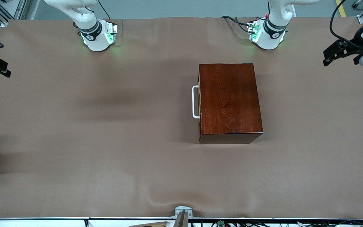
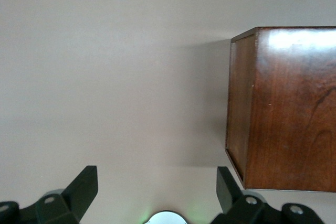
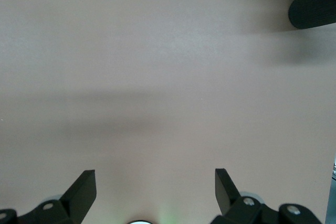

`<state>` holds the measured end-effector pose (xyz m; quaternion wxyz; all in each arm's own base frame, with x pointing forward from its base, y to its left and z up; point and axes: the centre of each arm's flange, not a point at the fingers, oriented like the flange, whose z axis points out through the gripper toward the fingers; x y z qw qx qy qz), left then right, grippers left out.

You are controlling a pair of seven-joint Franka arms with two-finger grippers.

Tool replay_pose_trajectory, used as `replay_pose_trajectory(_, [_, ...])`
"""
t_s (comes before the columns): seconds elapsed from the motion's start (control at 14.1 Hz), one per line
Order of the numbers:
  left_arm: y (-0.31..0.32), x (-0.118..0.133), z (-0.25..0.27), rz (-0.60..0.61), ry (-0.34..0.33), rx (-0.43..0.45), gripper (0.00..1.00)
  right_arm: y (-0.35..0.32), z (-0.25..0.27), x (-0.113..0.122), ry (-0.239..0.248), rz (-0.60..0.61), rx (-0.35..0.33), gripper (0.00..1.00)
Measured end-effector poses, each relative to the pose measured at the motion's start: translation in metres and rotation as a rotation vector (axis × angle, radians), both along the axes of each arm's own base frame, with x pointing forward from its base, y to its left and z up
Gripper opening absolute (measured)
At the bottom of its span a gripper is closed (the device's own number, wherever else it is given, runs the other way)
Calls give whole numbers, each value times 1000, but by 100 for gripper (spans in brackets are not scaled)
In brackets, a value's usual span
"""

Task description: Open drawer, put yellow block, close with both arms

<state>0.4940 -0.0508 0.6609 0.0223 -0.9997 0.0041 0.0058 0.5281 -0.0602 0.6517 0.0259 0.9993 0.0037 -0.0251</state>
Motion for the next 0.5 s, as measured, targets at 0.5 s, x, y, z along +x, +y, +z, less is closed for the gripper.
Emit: replay_pose_trajectory(0.5, [-1,0,8,1,-24,-9,100,0,0,0,0,0,0,100])
